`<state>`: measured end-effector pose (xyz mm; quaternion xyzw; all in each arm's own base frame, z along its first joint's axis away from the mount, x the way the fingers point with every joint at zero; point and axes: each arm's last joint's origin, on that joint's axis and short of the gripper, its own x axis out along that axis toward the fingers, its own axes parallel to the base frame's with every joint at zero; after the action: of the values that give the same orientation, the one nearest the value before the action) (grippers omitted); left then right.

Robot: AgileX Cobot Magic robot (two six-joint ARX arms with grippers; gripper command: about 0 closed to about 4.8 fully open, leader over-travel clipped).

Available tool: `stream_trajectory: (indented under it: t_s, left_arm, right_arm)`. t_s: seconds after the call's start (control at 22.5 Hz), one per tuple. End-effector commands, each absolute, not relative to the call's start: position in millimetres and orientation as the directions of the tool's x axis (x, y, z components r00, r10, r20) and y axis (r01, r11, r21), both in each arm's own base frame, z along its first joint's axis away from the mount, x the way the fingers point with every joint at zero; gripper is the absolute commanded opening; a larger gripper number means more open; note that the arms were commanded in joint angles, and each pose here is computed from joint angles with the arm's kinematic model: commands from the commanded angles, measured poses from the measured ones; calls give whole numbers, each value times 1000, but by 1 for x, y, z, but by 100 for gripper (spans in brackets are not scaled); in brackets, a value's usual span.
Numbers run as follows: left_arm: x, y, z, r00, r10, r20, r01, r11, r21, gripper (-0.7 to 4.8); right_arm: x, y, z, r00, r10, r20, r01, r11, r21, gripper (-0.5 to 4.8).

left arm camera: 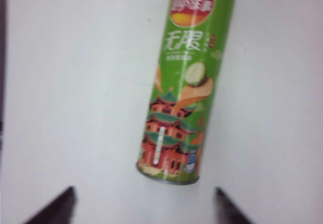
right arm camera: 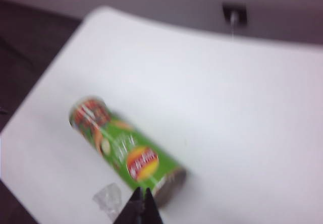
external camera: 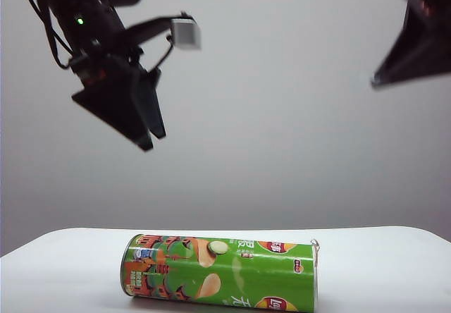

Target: Pick up the green tub of chips from the desk, pull out the transparent container with the chips inside partially, and then place the chips back on the desk.

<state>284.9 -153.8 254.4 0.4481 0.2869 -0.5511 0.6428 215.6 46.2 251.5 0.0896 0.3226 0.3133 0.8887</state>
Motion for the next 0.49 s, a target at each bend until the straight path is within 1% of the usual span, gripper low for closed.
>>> stream_trajectory:
  t_s: [0.04,0.09,0.13,0.18,0.27,0.36,0.4,0.44,0.49]
  left_arm:
    - [288,-163,241,177,-442,-879,980,0,197,479]
    - [290,-168,233,173,-420,-891,984,26,179,479]
    - [292,-170,228,166,-411,-896,985,36,166,479]
    - [295,-172,220,147,-409,-901,989,33,147,479]
    - [299,-179,206,140,-382,-913,990,25,142,479]
    - [306,-183,191,128,-373,-919,991,23,129,479]
    - [309,-184,184,130,-357,-925,991,25,130,479]
    - [314,-185,172,146,-313,-938,989,33,143,479]
    - [315,-186,167,135,-308,-942,991,28,133,479]
  right_arm:
    - [222,49,241,508,682,-526,-535,728,428,1]
    - [224,51,237,465,722,-512,-562,688,460,9]
    - [225,52,235,446,736,-509,-569,672,474,31]
    - [226,52,233,427,751,-505,-575,656,489,77]
    - [227,53,232,414,762,-498,-581,643,500,111]
    - [227,53,232,414,762,-498,-581,642,500,111]
    - [227,53,232,414,762,-498,-581,642,500,111]
    - [226,53,232,409,765,-498,-581,639,504,114]
    - [226,53,232,401,772,-493,-586,630,510,114]
